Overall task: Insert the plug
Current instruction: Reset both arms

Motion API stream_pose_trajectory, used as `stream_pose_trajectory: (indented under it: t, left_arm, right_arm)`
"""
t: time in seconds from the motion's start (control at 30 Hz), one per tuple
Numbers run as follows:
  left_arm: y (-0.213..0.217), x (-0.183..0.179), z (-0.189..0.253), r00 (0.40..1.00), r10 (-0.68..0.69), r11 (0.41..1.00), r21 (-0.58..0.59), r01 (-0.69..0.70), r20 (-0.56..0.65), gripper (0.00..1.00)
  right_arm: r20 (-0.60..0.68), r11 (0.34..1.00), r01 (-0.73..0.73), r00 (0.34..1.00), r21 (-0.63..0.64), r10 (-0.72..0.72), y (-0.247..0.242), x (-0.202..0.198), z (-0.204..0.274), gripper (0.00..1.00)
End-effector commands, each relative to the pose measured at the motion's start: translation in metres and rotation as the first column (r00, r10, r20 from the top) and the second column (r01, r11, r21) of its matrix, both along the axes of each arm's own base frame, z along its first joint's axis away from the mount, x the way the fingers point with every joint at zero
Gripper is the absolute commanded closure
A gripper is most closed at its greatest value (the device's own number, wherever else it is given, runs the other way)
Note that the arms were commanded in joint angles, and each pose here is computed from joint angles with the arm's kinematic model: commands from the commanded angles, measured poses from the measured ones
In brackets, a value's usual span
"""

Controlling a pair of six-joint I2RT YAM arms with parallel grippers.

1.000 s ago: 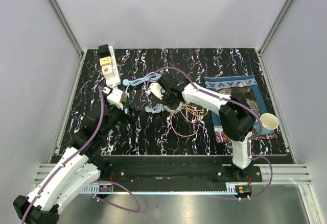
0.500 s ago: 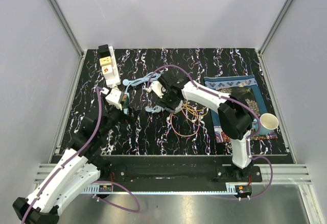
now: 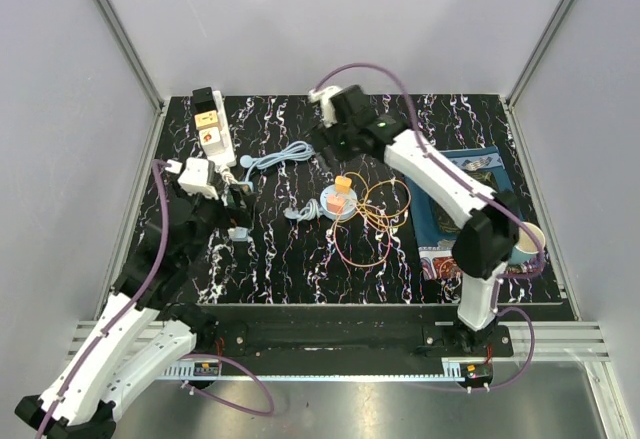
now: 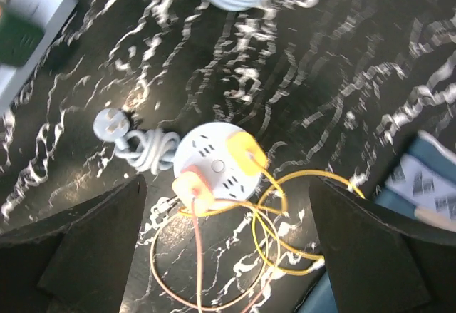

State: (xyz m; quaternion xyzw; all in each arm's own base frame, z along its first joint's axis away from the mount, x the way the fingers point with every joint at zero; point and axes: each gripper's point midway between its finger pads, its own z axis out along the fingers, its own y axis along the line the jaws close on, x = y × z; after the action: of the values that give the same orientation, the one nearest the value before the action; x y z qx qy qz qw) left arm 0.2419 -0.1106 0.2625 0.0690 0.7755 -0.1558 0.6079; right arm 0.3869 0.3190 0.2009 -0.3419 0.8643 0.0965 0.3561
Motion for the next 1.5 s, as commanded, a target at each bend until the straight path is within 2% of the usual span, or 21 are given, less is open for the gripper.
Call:
stream_pose_trajectory:
  t: [0.0,0.1,0.13,0.17,0.23,0.3,0.33,0.4,0.5,0.6,0.73,0.97,1.17,1.47]
  left_arm:
    - [0.037,0.001,0.032,0.979,0.202,0.979,-0.025,-0.201,0.034,0.01]
    - [0.056,-0.003,0.045,0.954,0.296,0.955,-0.039,-0.294,0.048,0.01]
    - [0.069,-0.006,0.052,0.932,0.359,0.933,-0.044,-0.357,0.054,0.01]
    - [0.075,-0.007,0.054,0.919,0.389,0.921,-0.046,-0.387,0.055,0.01]
    - [0.091,-0.011,0.062,0.882,0.469,0.883,-0.063,-0.465,0.058,0.01]
    - [0.100,-0.015,0.068,0.857,0.513,0.857,-0.084,-0.508,0.053,0.01]
    - [0.108,-0.018,0.067,0.836,0.547,0.837,-0.074,-0.543,0.047,0.01]
    - [0.118,-0.024,0.078,0.813,0.579,0.815,-0.076,-0.575,0.057,0.01]
    - [0.125,-0.032,0.098,0.809,0.580,0.815,-0.082,-0.574,0.096,0.01]
    - [0.141,-0.047,0.121,0.772,0.620,0.784,-0.132,-0.606,0.141,0.01]
    - [0.158,-0.066,0.143,0.735,0.648,0.761,-0.190,-0.620,0.198,0.01]
    - [0.172,-0.086,0.149,0.708,0.670,0.742,-0.253,-0.621,0.226,0.01]
    - [0.179,-0.098,0.151,0.693,0.676,0.735,-0.299,-0.609,0.249,0.01]
    - [0.179,-0.099,0.144,0.696,0.674,0.736,-0.300,-0.606,0.249,0.01]
  right_arm:
    - [0.020,0.887,0.375,0.919,0.270,-0.395,-0.077,0.022,0.078,0.00]
    - [0.003,0.787,0.508,0.840,0.349,-0.543,-0.133,0.020,0.092,0.00]
    - [-0.007,0.765,0.550,0.813,0.334,-0.582,-0.149,0.015,0.083,0.00]
    - [0.008,0.722,0.583,0.776,0.372,-0.631,-0.175,0.010,0.099,0.00]
    - [0.002,0.661,0.646,0.715,0.381,-0.699,-0.204,-0.002,0.095,0.00]
    - [0.031,0.584,0.674,0.643,0.453,-0.766,-0.240,-0.019,0.121,0.00]
    - [0.045,0.555,0.699,0.603,0.450,-0.796,-0.256,-0.026,0.119,0.00]
    - [0.100,0.506,0.695,0.537,0.511,-0.838,-0.282,-0.048,0.146,0.00]
    - [0.189,0.438,0.697,0.408,0.567,-0.893,-0.316,-0.082,0.175,0.00]
    - [0.243,0.424,0.656,0.353,0.624,-0.904,-0.331,-0.112,0.200,0.00]
    - [0.289,0.430,0.612,0.321,0.664,-0.902,-0.342,-0.140,0.216,0.00]
    - [0.356,0.446,0.520,0.269,0.728,-0.895,-0.357,-0.189,0.234,0.00]
    - [0.400,0.479,0.468,0.264,0.743,-0.878,-0.359,-0.210,0.237,0.00]
    - [0.414,0.493,0.450,0.269,0.744,-0.870,-0.358,-0.213,0.236,0.00]
